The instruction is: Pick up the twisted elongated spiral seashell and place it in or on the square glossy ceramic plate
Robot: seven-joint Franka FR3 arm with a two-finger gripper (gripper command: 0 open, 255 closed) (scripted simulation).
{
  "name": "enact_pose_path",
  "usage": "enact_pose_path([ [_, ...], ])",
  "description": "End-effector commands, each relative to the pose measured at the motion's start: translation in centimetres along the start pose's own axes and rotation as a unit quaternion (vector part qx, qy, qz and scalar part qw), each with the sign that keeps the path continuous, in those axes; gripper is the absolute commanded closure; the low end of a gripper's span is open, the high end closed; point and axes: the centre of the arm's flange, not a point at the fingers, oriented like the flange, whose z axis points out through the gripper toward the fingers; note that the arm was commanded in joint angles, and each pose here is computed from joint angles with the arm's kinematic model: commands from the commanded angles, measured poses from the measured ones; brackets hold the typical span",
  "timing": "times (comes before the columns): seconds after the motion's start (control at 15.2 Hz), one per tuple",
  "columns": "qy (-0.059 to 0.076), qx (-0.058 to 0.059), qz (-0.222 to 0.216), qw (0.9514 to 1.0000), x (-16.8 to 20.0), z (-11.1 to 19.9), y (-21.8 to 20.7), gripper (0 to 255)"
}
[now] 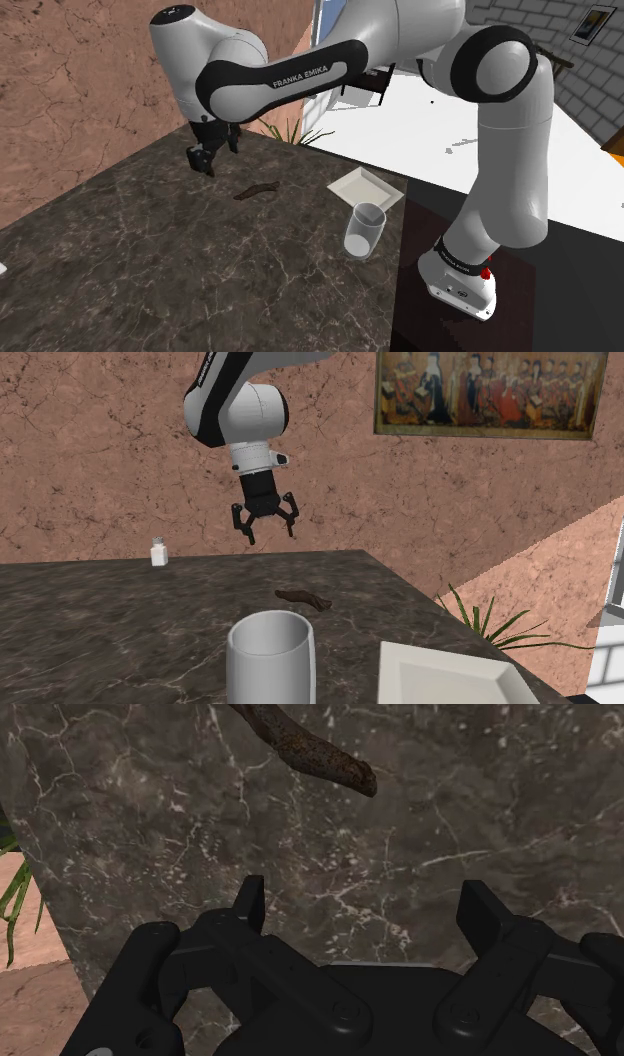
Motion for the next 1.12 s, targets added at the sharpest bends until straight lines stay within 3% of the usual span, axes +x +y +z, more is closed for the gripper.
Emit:
enact_pose_path([
  [0.0,0.000,0.000,0.000,1.0000,0.08,1.15,0.03,0],
  [0.59,0.000,0.000,0.000,1.0000,0.08,1.98,0.03,0],
  [0.66,0.000,0.000,0.000,1.0000,0.08,1.98,0.03,255],
  [1.06,0.000,0.000,0.000,1.0000,0.08,1.98,0.03,255],
])
